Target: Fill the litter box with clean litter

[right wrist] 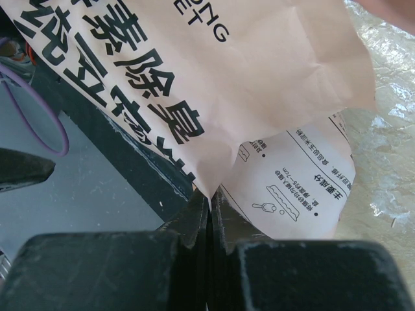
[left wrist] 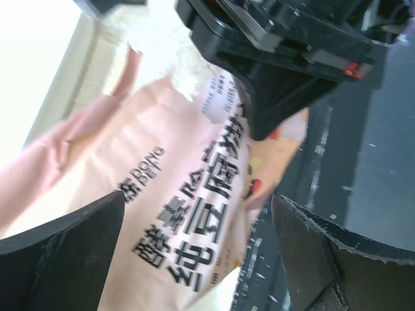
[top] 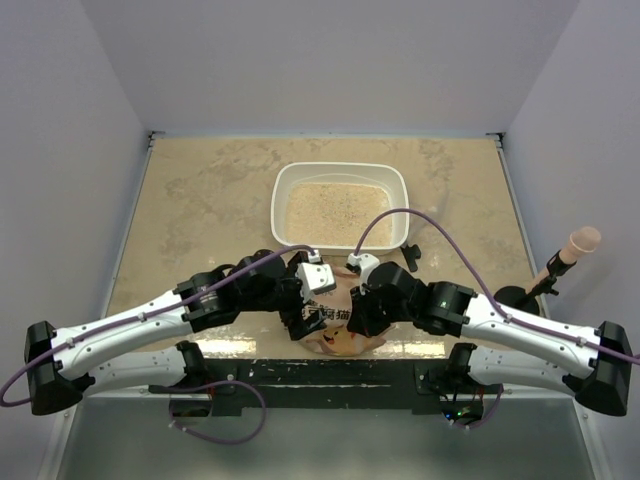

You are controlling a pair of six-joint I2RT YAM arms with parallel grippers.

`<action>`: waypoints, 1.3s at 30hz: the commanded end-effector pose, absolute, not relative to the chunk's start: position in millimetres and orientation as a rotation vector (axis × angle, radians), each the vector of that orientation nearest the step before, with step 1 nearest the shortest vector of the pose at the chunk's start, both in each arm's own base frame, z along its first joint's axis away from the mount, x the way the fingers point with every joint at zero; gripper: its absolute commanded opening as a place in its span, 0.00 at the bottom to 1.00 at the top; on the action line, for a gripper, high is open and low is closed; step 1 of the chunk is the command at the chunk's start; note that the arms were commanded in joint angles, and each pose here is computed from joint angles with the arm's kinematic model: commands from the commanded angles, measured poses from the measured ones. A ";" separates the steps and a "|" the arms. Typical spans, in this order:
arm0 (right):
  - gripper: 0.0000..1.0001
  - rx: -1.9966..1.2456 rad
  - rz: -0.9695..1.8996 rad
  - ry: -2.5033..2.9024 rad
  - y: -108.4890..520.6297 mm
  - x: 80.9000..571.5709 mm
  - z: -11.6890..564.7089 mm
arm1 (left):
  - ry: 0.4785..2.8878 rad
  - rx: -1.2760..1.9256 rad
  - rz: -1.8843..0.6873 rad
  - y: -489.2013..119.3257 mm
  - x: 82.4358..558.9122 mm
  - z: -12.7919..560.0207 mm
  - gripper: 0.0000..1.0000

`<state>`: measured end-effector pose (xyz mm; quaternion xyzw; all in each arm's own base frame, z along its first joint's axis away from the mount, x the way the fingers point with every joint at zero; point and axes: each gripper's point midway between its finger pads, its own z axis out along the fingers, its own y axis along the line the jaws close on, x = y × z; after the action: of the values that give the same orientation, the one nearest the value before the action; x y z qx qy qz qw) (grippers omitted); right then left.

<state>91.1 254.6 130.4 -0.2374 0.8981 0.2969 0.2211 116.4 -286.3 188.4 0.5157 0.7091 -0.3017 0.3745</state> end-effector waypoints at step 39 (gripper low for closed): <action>0.00 -0.631 0.907 2.439 244.0 79.4 138.5 | 1.817 1.552 -0.807 -292.5 128.8 119.8 0.97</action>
<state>85.5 244.6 132.3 -0.2344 0.8910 0.3117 0.2324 134.5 -280.2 122.1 0.5736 0.7042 -0.2700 0.3196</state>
